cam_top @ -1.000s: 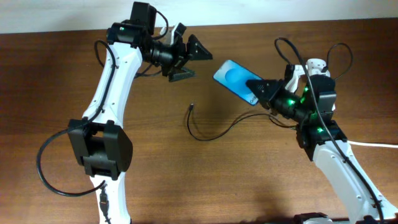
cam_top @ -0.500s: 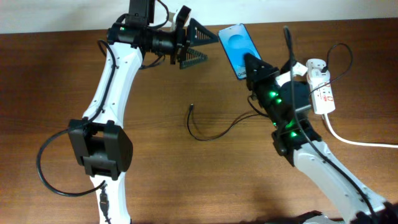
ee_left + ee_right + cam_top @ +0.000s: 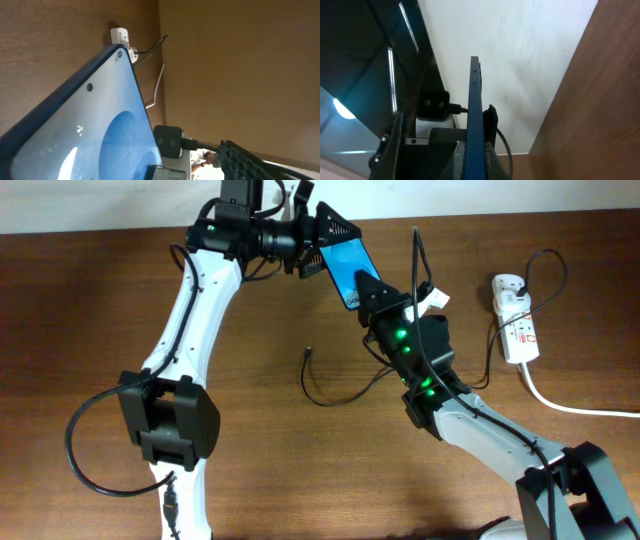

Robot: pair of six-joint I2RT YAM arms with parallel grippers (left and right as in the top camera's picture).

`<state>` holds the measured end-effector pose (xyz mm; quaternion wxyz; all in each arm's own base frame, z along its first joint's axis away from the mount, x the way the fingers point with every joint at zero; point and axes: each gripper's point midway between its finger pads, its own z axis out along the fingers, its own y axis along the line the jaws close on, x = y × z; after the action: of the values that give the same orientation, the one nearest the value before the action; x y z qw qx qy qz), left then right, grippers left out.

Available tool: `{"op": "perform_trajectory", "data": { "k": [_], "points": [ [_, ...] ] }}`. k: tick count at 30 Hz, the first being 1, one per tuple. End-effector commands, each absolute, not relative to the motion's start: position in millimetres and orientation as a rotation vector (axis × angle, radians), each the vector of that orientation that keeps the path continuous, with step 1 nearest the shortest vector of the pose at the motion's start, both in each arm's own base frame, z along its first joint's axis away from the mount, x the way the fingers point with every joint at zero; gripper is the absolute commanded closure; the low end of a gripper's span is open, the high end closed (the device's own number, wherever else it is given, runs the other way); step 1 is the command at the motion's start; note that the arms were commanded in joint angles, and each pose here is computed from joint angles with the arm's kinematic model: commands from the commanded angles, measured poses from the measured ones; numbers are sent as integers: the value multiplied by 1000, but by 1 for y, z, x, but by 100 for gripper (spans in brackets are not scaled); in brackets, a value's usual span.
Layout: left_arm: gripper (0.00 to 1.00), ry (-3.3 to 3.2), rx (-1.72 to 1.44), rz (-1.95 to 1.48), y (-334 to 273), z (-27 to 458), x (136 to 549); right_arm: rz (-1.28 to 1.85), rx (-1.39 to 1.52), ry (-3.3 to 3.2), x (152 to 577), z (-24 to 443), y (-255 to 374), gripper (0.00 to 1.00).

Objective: Plug charger to phone and switch on socket

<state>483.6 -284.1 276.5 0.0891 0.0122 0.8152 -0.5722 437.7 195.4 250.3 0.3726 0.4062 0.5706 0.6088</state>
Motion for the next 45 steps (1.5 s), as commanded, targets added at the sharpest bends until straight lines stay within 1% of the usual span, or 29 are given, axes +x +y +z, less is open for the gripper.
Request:
{"op": "perform_trajectory", "data": {
  "k": [1, 2, 3, 5, 7, 9, 14, 19, 25, 26, 27, 28, 29, 33, 35, 36, 38, 39, 42, 43, 45],
  "points": [
    [37, 2411, 38, -1689, -292, 280, 486, 1659, 1099, 1453, 434, 260, 213, 96],
    [43, 2417, 22, -1685, -291, 279, 487, 1657, 1117, 1473, 433, 256, 216, 96],
    [46, 2418, 10, -1691, -291, 280, 487, 1657, 1117, 1482, 431, 254, 219, 96],
    [49, 2420, 4, -1699, -292, 281, 487, 1684, 1152, 1469, 431, 254, 219, 96],
    [62, 2421, 11, -1705, -294, 281, 485, 1718, 1175, 1459, 430, 256, 221, 96],
    [70, 2421, 11, -1706, -294, 281, 485, 1736, 1158, 1449, 430, 260, 222, 96],
    [71, 2402, 22, -1706, -295, 284, 488, 1787, 1112, 1475, 423, 266, 233, 96],
    [70, 2401, 14, -1706, -292, 284, 489, 1829, 1061, 1528, 416, 267, 245, 96],
    [71, 2400, 19, -1716, -292, 285, 488, 1859, 984, 1518, 413, 278, 249, 96],
    [77, 2400, 19, -1716, -292, 285, 488, 1858, 985, 1520, 413, 278, 249, 96],
    [84, 2400, 19, -1717, -292, 285, 488, 1858, 985, 1520, 413, 278, 249, 96],
    [93, 2400, 19, -1717, -292, 285, 488, 1858, 985, 1520, 413, 278, 249, 96],
    [99, 2400, 19, -1717, -292, 285, 488, 1858, 985, 1520, 413, 278, 249, 96],
    [100, 2400, 18, -1716, -292, 285, 488, 1856, 988, 1517, 413, 278, 248, 94],
    [100, 2401, 16, -1712, -292, 284, 489, 1856, 988, 1517, 413, 278, 248, 84],
    [100, 2400, 14, -1711, -291, 284, 489, 1855, 989, 1517, 413, 277, 248, 70],
    [100, 2396, 3, -1707, -286, 284, 492, 1835, 1012, 1543, 414, 270, 248, 53],
    [100, 2392, -15, -1696, -280, 284, 496, 1814, 1034, 1570, 414, 262, 248, 48],
    [100, 2364, -64, -1653, -253, 283, 511, 1729, 1111, 1654, 416, 237, 244, 42],
    [100, 2340, -40, -1618, -239, 282, 517, 1648, 1083, 1700, 418, 226, 238, 41],
    [100, 2342, -90, -1507, -203, 271, 531, 1469, 931, 1783, 423, 212, 226, 37]
  ]
}}
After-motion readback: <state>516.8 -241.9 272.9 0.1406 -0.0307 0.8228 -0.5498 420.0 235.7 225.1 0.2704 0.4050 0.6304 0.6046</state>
